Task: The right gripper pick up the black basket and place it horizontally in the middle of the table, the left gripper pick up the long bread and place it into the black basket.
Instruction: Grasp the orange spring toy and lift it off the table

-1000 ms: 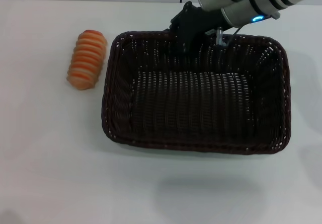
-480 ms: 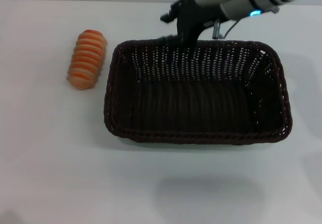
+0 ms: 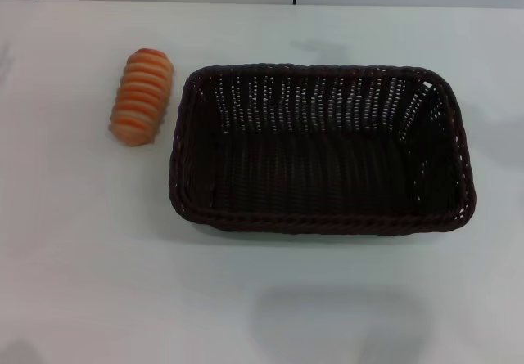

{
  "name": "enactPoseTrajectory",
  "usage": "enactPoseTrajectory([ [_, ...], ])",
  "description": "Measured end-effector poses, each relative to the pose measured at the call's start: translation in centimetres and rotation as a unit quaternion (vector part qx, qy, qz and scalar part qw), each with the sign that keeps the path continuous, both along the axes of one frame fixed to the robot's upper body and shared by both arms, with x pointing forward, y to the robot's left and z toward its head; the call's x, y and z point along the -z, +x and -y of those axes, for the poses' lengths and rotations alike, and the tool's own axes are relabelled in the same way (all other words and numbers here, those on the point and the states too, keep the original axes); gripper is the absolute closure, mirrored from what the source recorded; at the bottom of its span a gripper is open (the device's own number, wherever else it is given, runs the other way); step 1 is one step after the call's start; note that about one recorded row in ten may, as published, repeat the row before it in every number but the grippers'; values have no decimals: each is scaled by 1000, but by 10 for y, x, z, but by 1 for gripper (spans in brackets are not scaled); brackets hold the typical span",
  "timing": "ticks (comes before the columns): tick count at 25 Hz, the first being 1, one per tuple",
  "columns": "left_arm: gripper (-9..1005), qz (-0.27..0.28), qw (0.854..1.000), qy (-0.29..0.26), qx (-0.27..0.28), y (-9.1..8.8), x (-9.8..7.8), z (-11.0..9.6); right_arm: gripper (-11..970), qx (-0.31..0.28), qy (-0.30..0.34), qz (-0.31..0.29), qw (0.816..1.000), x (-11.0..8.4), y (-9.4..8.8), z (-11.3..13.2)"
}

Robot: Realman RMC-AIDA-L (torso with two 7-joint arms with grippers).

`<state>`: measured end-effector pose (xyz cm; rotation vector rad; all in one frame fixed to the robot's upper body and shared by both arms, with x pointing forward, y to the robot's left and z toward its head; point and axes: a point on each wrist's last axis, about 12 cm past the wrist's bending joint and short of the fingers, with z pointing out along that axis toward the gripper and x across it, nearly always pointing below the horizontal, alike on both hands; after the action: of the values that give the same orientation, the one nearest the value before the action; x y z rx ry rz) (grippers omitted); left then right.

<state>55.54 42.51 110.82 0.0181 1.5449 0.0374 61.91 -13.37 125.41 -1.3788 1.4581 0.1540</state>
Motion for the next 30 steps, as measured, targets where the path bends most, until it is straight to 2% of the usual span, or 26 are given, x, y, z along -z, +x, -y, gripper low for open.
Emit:
enactPoseTrajectory([
  [1, 240, 0, 1000, -1, 2, 1, 0, 1, 467, 5, 27, 5, 1000, -1, -7, 5],
  [2, 239, 1, 1000, -2, 4, 2, 0, 3, 467, 18, 80, 21, 996, -4, -16, 15],
  [3, 239, 1, 1000, -2, 4, 2, 0, 3, 467, 18, 80, 21, 996, -4, -16, 15],
  [7, 239, 1, 1000, -2, 7, 3, 0, 4, 468, 62, 154, 43, 985, -2, -35, 47],
  [11, 239, 2, 1000, -3, 9, 3, 0, 5, 468, 103, 179, 44, 977, 9, -55, 66],
  [12, 239, 1, 1000, -3, 10, 2, 0, 5, 468, 120, 191, 43, 973, 16, -66, 70],
  [13, 239, 1, 1000, -3, 10, 2, 0, 5, 468, 120, 191, 43, 973, 16, -66, 70],
  [17, 239, -3, 1000, -5, 8, -2, 4, 3, 469, 145, 196, 44, 969, 33, -86, 72],
  [23, 238, -3, 1000, -6, 6, -4, 4, 1, 470, 165, 192, 34, 967, 49, -90, 75],
  [30, 238, -1, 1000, -3, 11, -5, 3, 1, 471, 200, 215, 30, 955, 68, -96, 97],
])
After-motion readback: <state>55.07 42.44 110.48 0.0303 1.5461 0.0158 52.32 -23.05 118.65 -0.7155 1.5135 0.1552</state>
